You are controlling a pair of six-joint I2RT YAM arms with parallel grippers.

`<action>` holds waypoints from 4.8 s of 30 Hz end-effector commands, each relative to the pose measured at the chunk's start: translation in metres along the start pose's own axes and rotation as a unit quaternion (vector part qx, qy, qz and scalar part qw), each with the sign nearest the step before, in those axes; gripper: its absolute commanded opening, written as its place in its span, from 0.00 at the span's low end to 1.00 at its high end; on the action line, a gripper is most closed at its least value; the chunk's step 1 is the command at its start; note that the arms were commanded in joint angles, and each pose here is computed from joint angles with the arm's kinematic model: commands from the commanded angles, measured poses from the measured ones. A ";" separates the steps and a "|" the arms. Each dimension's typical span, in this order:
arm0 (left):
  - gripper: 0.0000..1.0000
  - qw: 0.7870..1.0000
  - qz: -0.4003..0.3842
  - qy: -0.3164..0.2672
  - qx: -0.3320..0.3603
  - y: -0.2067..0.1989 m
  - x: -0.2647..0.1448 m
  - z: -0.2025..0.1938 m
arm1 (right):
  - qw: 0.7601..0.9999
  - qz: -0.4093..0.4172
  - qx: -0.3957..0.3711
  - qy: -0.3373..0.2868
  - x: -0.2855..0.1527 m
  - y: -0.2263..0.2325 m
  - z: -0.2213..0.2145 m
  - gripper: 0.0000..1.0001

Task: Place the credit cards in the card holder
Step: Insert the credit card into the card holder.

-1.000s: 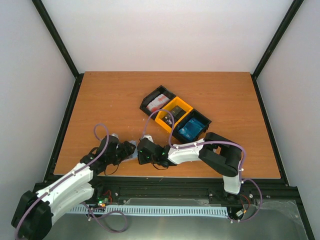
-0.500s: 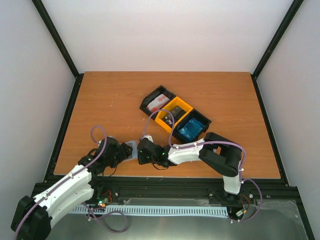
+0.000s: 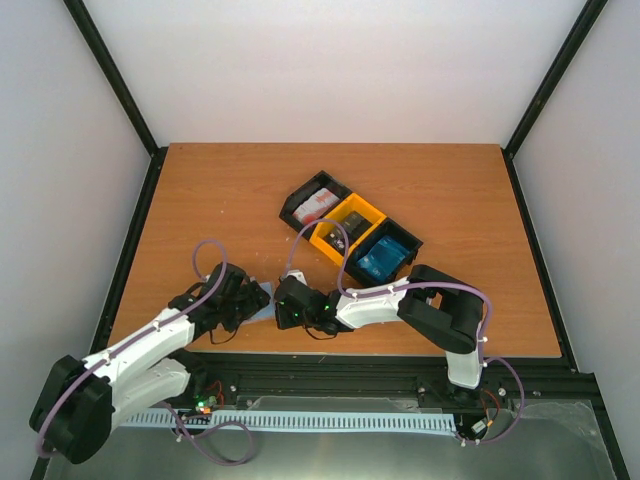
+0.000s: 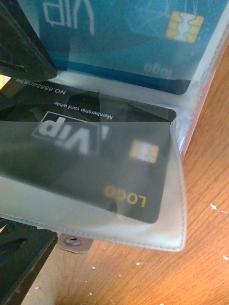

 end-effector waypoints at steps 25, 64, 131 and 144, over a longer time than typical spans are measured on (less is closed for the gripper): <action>0.85 0.982 -0.162 -0.097 0.006 -0.007 -0.025 0.002 | 0.999 -0.036 0.005 0.027 0.000 -0.019 -0.015 0.04; 1.00 0.989 0.072 -0.074 -0.106 0.035 -0.015 0.047 | 0.990 -0.109 -0.085 0.006 0.002 0.002 0.034 0.60; 0.60 0.978 -0.163 0.127 0.020 -0.038 0.037 0.021 | 0.993 -0.068 0.007 0.093 -0.037 -0.059 0.021 0.50; 0.61 0.982 -0.152 0.109 0.024 -0.035 0.033 0.022 | 0.980 -0.148 -0.009 0.129 -0.009 -0.075 0.005 0.51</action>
Point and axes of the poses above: each gripper's point midway between its finger pads, its own x axis out along the fingers, its own y axis along the line the jaws close on, z = x × y, the point moved 8 cm from there along -x, back along the fingers, and after that the axes turned 4 degrees about x, right-handed, at the moved point
